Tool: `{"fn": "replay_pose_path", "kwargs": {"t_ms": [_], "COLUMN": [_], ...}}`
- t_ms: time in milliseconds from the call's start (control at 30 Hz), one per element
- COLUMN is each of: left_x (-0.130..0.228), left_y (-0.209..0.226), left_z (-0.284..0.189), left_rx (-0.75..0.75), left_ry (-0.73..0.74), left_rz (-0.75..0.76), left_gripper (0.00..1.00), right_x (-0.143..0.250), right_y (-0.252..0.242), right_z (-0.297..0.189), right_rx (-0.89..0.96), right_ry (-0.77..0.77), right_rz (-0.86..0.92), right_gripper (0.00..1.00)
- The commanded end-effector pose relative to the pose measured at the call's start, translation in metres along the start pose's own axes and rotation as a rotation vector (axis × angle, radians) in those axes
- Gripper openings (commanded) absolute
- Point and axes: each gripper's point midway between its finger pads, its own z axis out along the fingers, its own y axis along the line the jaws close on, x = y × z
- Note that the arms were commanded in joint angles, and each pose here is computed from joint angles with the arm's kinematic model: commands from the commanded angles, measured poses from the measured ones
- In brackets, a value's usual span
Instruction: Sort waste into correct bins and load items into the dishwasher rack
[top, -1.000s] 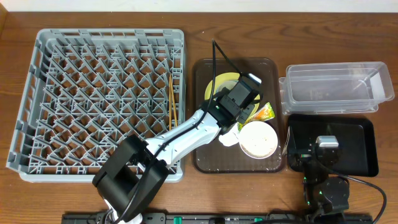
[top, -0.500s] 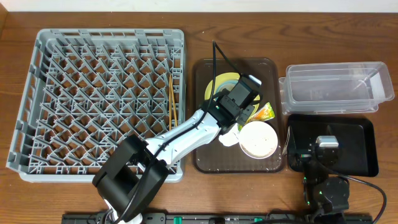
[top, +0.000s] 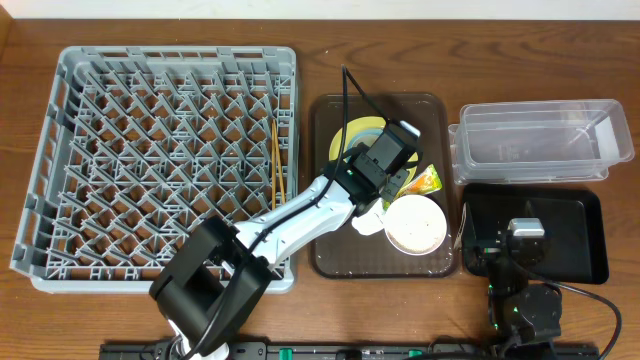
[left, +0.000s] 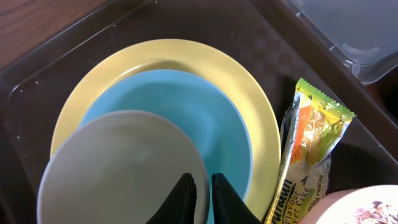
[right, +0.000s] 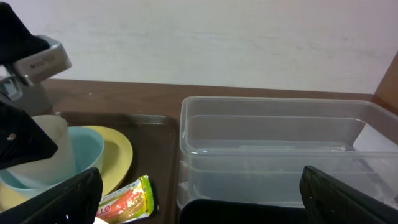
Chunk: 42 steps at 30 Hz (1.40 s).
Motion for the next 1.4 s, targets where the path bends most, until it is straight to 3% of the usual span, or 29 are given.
{"fn": "replay_pose_path", "kwargs": {"t_ms": [0,167,333,833,967,1367], "left_x": [0.017,0.011,-0.001,-0.016,-0.023,-0.017], "left_y": [0.000,0.012,0.015,0.015,0.016,0.016], "left_z": [0.016,0.014,0.003,-0.012,-0.020,-0.018], "left_rx": [-0.004,-0.077,-0.088,-0.080,-0.077,-0.077], "left_ry": [0.049,0.025,-0.014,-0.062,-0.084,-0.061], "left_rz": [0.001,0.001,-0.007,-0.017,-0.022,-0.017], "left_gripper": [0.13,0.09,0.25,0.25,0.31,0.32], "right_x": [0.002,0.002,0.002,0.002,0.002,0.002], "right_y": [-0.002,-0.002,-0.002,-0.002,-0.002,-0.002], "right_z": [0.000,0.000,0.000,0.000,0.000,0.000], "right_rx": [0.007,0.007,0.007,0.007,0.007,0.007], "right_ry": [0.006,0.006,0.006,0.006,0.006,0.006], "right_rz": [-0.005,-0.005,-0.005,-0.005,-0.005,-0.005], "right_gripper": [0.99,0.99,0.99,0.99,0.99,0.99]}}
